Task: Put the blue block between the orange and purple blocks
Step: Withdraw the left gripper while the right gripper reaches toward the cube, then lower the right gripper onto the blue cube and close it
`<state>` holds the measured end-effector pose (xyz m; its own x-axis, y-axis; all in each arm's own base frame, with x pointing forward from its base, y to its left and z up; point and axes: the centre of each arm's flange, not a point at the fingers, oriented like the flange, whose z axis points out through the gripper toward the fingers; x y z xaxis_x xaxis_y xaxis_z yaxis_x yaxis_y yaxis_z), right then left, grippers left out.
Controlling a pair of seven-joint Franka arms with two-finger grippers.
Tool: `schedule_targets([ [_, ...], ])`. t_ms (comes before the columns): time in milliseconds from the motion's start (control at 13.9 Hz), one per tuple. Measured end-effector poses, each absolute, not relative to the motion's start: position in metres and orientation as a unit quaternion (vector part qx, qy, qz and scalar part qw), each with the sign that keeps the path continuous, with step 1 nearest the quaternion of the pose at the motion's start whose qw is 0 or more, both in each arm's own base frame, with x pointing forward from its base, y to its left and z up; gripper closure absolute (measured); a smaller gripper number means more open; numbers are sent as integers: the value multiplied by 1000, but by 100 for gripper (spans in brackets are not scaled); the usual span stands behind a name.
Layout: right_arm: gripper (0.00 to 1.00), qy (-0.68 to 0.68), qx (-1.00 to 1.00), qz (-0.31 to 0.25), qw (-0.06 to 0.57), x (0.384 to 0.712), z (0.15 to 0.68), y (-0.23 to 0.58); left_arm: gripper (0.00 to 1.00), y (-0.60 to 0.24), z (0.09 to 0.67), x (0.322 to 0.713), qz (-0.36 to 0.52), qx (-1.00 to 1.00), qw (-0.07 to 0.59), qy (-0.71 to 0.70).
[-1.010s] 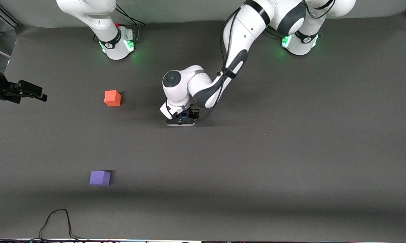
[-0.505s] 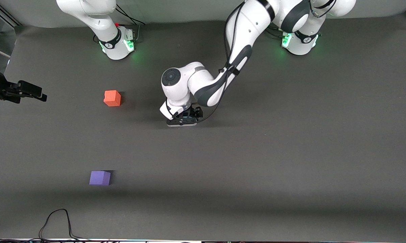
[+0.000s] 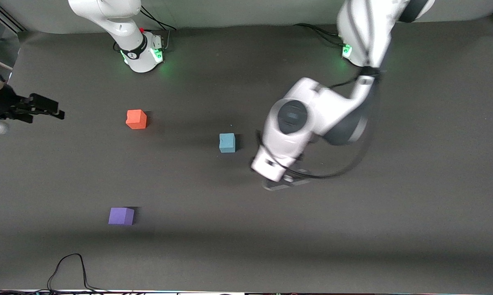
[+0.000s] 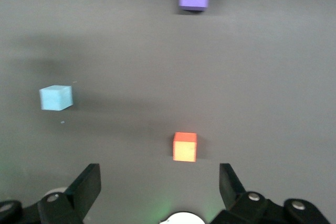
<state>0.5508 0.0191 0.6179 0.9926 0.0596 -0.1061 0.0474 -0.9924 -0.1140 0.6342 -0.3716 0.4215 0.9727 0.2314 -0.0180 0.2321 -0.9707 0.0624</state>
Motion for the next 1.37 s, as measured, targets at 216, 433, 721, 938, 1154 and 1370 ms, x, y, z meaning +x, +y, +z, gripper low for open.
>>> schedule_targets([
  [216,0,-19,-997,56,53,534,628,123,0,-253,438,641,-25,995,20,91],
  [433,0,20,-997,54,53,489,640,264,0,-137,453,627,-45,998,15,38],
  [721,0,16,-997,60,46,443,626,371,0,2,480,608,-59,998,26,-26],
  [938,0,24,-997,65,41,462,586,381,0,30,509,592,-55,997,22,-41],
  [1154,0,20,-997,61,43,477,520,390,0,23,553,569,-50,997,18,-48],
  [1370,0,5,-998,47,41,477,432,403,0,17,590,554,-48,997,17,-53],
])
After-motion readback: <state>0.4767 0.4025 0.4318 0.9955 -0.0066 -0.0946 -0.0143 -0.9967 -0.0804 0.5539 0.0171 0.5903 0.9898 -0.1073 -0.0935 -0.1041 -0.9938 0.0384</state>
